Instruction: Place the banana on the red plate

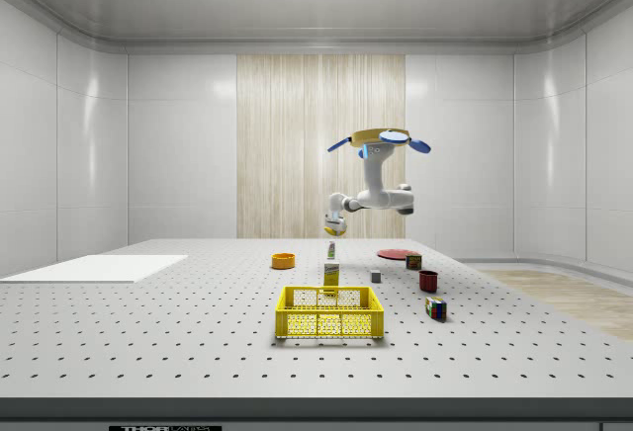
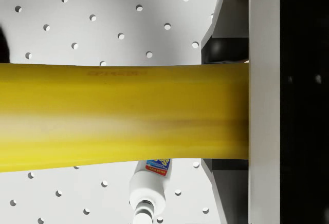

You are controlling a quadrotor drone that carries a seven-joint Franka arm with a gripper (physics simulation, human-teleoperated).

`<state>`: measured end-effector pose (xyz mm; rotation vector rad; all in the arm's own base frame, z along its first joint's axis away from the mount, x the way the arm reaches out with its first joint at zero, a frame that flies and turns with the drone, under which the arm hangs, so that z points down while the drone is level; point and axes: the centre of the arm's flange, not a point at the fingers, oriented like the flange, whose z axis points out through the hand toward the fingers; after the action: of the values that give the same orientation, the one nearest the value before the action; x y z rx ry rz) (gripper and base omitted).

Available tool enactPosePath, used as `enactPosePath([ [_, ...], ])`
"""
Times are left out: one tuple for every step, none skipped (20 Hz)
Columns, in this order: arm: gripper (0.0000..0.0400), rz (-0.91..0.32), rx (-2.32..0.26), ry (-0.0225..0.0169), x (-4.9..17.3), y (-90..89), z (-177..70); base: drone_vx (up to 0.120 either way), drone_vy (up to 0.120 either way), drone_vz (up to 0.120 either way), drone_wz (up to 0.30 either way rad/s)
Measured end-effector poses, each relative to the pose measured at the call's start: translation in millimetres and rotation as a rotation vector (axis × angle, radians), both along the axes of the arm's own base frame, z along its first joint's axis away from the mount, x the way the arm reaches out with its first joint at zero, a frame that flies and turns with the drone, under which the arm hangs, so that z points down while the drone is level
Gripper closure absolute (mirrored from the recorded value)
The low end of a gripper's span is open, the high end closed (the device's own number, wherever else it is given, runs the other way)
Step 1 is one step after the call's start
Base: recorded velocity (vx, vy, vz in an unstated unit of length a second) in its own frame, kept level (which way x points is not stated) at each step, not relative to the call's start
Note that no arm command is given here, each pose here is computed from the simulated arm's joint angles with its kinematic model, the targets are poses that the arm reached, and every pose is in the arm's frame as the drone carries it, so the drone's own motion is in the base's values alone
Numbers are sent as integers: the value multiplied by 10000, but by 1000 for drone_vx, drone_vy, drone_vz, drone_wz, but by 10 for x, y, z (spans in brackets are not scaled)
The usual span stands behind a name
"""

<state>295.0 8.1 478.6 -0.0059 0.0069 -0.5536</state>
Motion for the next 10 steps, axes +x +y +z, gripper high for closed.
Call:
enactPosePath([
  [207, -300, -1, -1, 0, 0, 0, 0, 0, 0, -300],
  [207, -600, -2, -1, 0, 0, 0, 0, 0, 0, -300],
  [207, -899, -3, -2, 0, 0, 0, 0, 0, 0, -300],
  [207, -1199, -4, -3, 0, 0, 0, 0, 0, 0, -300],
  [207, -1499, -4, -4, 0, 0, 0, 0, 0, 0, -300],
  [207, -1798, -5, -5, 0, 0, 0, 0, 0, 0, -300],
  [207, -2098, -6, -6, 0, 0, 0, 0, 0, 0, -300],
  [207, -2398, -7, -7, 0, 0, 0, 0, 0, 0, -300],
  [207, -2698, -7, -8, 0, 0, -1, 0, 0, 0, -300],
  [207, -2997, -8, -9, 0, -1, -1, 0, 0, 0, -300],
])
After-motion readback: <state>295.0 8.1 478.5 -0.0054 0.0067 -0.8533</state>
